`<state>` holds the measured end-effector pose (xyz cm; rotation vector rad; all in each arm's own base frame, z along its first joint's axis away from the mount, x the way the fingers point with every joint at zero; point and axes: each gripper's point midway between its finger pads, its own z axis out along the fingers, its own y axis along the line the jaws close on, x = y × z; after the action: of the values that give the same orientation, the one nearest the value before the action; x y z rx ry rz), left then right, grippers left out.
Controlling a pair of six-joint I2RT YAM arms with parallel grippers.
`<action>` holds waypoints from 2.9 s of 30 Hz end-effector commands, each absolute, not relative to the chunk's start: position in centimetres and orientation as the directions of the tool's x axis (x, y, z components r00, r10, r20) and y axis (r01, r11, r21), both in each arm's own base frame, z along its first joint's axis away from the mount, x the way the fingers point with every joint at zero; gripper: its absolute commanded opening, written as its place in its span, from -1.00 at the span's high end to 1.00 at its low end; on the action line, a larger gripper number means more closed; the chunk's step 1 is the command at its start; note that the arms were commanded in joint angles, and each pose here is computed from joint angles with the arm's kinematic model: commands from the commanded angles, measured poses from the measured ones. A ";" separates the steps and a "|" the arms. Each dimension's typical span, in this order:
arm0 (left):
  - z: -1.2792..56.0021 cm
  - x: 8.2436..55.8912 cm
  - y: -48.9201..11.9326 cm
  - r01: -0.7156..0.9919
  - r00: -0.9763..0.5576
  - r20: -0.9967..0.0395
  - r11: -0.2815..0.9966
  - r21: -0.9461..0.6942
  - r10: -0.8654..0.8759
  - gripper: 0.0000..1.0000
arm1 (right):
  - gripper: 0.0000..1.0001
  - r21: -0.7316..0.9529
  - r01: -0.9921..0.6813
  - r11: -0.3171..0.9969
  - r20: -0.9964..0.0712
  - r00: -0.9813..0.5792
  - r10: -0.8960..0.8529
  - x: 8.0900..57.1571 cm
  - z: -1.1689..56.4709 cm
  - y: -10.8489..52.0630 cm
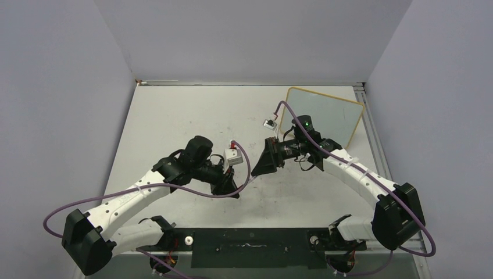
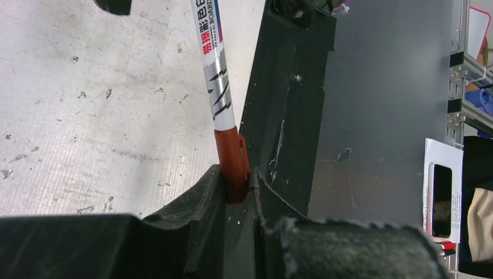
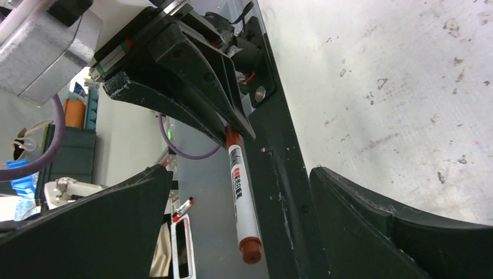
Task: Write a sentence on the whiteboard
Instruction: Open the whiteboard marker at the center of the board.
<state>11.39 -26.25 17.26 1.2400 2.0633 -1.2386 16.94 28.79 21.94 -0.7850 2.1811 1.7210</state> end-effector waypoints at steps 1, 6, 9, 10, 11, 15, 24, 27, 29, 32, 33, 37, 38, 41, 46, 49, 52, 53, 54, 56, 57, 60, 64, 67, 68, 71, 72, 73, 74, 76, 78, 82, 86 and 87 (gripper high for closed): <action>18.2 11.3 -26.9 0.886 -0.455 -0.767 0.139 -0.443 0.452 1.00 | -0.78 0.808 -0.585 0.062 -0.554 -0.792 -0.257 15.7 23.3 29.7; 17.9 11.3 -27.0 0.883 -0.458 -0.763 0.139 -0.448 0.456 1.00 | -0.54 0.814 -0.578 0.055 -0.546 -0.795 -0.265 14.8 23.0 30.2; 17.8 11.2 -27.0 0.882 -0.459 -0.759 0.136 -0.451 0.462 1.00 | -0.40 0.818 -0.574 0.045 -0.542 -0.795 -0.273 14.3 22.9 30.5; 17.7 11.1 -27.0 0.882 -0.459 -0.758 0.135 -0.452 0.464 1.00 | -0.38 0.818 -0.574 0.045 -0.542 -0.795 -0.273 14.4 22.9 30.5; 17.6 11.1 -27.0 0.880 -0.462 -0.755 0.134 -0.456 0.466 1.00 | -0.35 0.819 -0.572 0.044 -0.541 -0.795 -0.274 14.3 22.9 30.5; 17.4 10.8 -27.1 0.874 -0.468 -0.745 0.125 -0.470 0.475 1.00 | -0.26 0.820 -0.571 0.036 -0.540 -0.793 -0.283 14.2 23.0 30.7; 17.2 10.8 -27.2 0.873 -0.469 -0.740 0.124 -0.472 0.483 1.00 | 0.07 0.825 -0.563 0.034 -0.526 -0.790 -0.315 13.4 22.2 30.7; 17.2 10.9 -27.2 0.872 -0.470 -0.739 0.127 -0.472 0.483 1.00 | 0.17 0.827 -0.561 0.036 -0.521 -0.788 -0.328 13.2 21.9 30.8; 17.1 10.9 -27.2 0.871 -0.471 -0.737 0.127 -0.474 0.484 1.00 | 0.25 0.826 -0.562 0.034 -0.521 -0.785 -0.335 13.0 21.9 30.8; 17.1 10.9 -27.2 0.872 -0.472 -0.737 0.130 -0.473 0.485 1.00 | 0.43 0.825 -0.564 0.039 -0.518 -0.782 -0.346 12.9 21.5 30.7; 17.1 11.0 -27.1 0.872 -0.472 -0.737 0.131 -0.472 0.484 1.00 | 0.50 0.823 -0.567 0.039 -0.521 -0.779 -0.349 12.9 21.5 30.7; 17.1 11.1 -27.1 0.873 -0.471 -0.739 0.137 -0.468 0.482 1.00 | 0.85 0.819 -0.571 0.053 -0.517 -0.775 -0.363 12.7 21.0 30.5; 17.1 11.1 -27.1 0.873 -0.471 -0.739 0.138 -0.467 0.481 1.00 | 0.89 0.817 -0.574 0.055 -0.519 -0.774 -0.362 12.8 21.0 30.5; 17.2 11.4 -26.9 0.874 -0.473 -0.741 0.150 -0.462 0.476 1.00 | 0.89 0.813 -0.580 0.054 -0.526 -0.770 -0.361 12.8 21.0 30.5; 17.5 12.2 -26.6 0.877 -0.476 -0.757 0.181 -0.444 0.448 1.00 | 0.89 0.807 -0.587 0.066 -0.532 -0.771 -0.349 12.9 20.9 30.5; 17.7 12.0 -26.6 0.873 -0.481 -0.757 0.165 -0.459 0.443 1.00 | 0.65 0.813 -0.581 0.041 -0.534 -0.772 -0.343 12.7 21.4 30.6; 17.3 12.0 -26.6 0.867 -0.490 -0.744 0.167 -0.469 0.453 1.00 | 0.50 0.816 -0.577 0.030 -0.531 -0.770 -0.352 12.4 21.4 30.4; 17.3 11.9 -26.6 0.865 -0.492 -0.741 0.163 -0.474 0.457 1.00 | 0.47 0.817 -0.576 0.028 -0.530 -0.770 -0.356 12.3 21.4 30.4; 17.3 11.8 -26.6 0.865 -0.492 -0.740 0.158 -0.476 0.459 1.00 | 0.46 0.818 -0.574 0.025 -0.529 -0.769 -0.358 12.2 21.4 30.3; 17.3 11.8 -26.6 0.864 -0.493 -0.739 0.158 -0.479 0.459 1.00 | 0.43 0.817 -0.576 0.022 -0.531 -0.767 -0.360 12.1 21.5 30.3; 17.3 11.8 -26.5 0.862 -0.495 -0.738 0.159 -0.481 0.459 1.00 | 0.42 0.817 -0.576 0.019 -0.532 -0.766 -0.361 12.1 21.5 30.3; 17.3 11.8 -26.5 0.861 -0.497 -0.737 0.156 -0.484 0.459 1.00 | 0.41 0.818 -0.575 0.015 -0.531 -0.766 -0.363 12.0 21.6 30.2; 17.3 11.6 -26.5 0.857 -0.499 -0.732 0.142 -0.495 0.463 1.00 | 0.46 0.817 -0.577 0.011 -0.534 -0.763 -0.364 12.0 21.6 30.2; 17.3 11.5 -26.5 0.857 -0.499 -0.731 0.138 -0.497 0.465 1.00 | 0.58 0.816 -0.578 0.012 -0.535 -0.763 -0.363 11.9 21.6 30.2; 17.3 11.6 -26.5 0.856 -0.500 -0.730 0.140 -0.497 0.465 1.00 | 0.63 0.813 -0.581 0.013 -0.539 -0.762 -0.360 12.0 21.7 30.2; 17.2 11.7 -26.4 0.855 -0.503 -0.728 0.148 -0.496 0.466 1.00 | 0.88 0.809 -0.588 0.015 -0.546 -0.761 -0.351 12.1 21.6 30.3; 17.2 12.0 -26.4 0.857 -0.504 -0.728 0.163 -0.490 0.464 0.97 | 0.89 0.805 -0.593 0.017 -0.553 -0.759 -0.344 12.2 21.6 30.3; 17.3 12.4 -26.3 0.857 -0.508 -0.730 0.182 -0.482 0.456 0.75 | 0.89 0.797 -0.604 0.021 -0.564 -0.756 -0.331 12.4 21.7 30.4; 17.5 12.8 -26.1 0.857 -0.512 -0.734 0.199 -0.476 0.446 0.49 | 0.89 0.788 -0.615 0.025 -0.578 -0.754 -0.311 12.7 21.9 30.4; 18.4 13.8 -25.8 0.854 -0.519 -0.755 0.230 -0.466 0.401 -0.02 | 0.89 0.763 -0.645 0.046 -0.619 -0.749 -0.238 13.9 22.6 30.6; 19.8 15.2 -25.5 0.849 -0.524 -0.790 0.271 -0.454 0.318 -0.28 | 0.89 0.733 -0.676 0.077 -0.666 -0.736 -0.118 15.6 23.8 30.5; 24.0 17.5 -24.8 0.820 -0.519 -0.852 0.326 -0.471 0.073 -0.48 | 0.89 0.714 -0.686 0.141 -0.700 -0.707 0.100 17.8 25.6 30.0; 27.9 18.6 -25.0 0.799 -0.491 -0.849 0.286 -0.528 -0.196 -0.53 | 0.89 0.662 -0.730 0.172 -0.745 -0.614 0.262 19.0 28.3 29.4; 28.5 18.8 -25.0 0.788 -0.491 -0.833 0.276 -0.550 -0.256 -0.53 | 0.89 0.640 -0.751 0.162 -0.757 -0.578 0.305 19.2 29.4 29.2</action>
<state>17.17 -24.12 22.61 0.7410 1.8603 -1.2517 16.47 29.41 22.66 -0.5661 1.9273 1.6163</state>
